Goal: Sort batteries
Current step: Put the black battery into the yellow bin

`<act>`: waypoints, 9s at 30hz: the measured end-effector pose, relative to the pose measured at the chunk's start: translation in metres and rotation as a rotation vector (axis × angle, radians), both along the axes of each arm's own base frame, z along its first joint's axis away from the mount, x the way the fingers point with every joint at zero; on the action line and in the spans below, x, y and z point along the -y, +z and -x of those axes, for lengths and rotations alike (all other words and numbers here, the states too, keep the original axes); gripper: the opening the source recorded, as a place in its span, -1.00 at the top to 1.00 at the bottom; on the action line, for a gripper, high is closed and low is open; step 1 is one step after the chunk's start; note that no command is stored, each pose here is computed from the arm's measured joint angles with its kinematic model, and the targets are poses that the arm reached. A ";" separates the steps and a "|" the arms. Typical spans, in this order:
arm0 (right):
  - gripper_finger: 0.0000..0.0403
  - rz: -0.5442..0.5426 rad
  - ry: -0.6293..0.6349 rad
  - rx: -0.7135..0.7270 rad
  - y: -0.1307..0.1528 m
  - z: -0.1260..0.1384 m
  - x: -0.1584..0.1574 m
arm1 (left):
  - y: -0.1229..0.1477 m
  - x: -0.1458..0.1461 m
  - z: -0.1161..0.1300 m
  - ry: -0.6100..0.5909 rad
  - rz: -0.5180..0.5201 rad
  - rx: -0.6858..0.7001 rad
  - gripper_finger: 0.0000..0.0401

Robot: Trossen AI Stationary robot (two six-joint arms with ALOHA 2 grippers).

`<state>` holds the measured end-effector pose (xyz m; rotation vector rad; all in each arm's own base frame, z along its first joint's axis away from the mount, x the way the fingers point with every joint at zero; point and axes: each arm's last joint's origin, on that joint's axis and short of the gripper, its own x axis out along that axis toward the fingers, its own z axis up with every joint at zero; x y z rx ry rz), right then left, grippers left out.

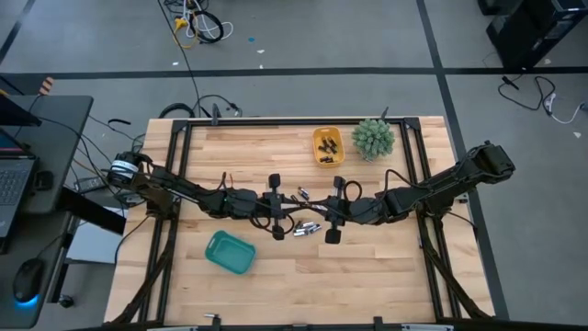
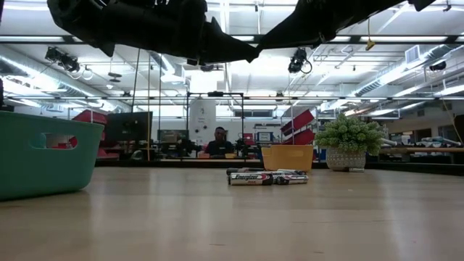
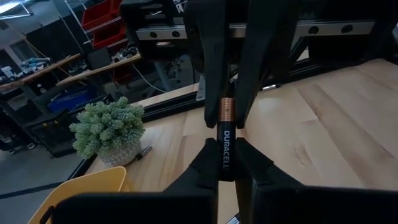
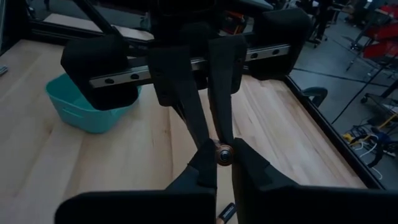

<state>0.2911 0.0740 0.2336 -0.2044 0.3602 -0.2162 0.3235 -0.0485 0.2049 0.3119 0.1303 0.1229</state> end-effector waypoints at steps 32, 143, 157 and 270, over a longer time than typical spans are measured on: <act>0.93 -0.374 -0.493 -0.358 -0.001 0.021 0.163 | -0.025 -0.011 0.008 0.304 0.034 -0.221 0.04; 0.64 -0.182 -0.015 -0.026 -0.059 0.022 0.051 | -0.053 -0.080 -0.019 -0.152 0.114 -0.316 0.92; 0.51 0.175 0.129 0.351 -0.014 0.024 0.002 | -0.027 -0.064 -0.004 -0.361 0.129 0.188 0.92; 0.60 -0.305 -0.589 0.151 -0.046 0.025 0.145 | -0.041 -0.054 -0.019 0.323 0.116 -0.074 0.29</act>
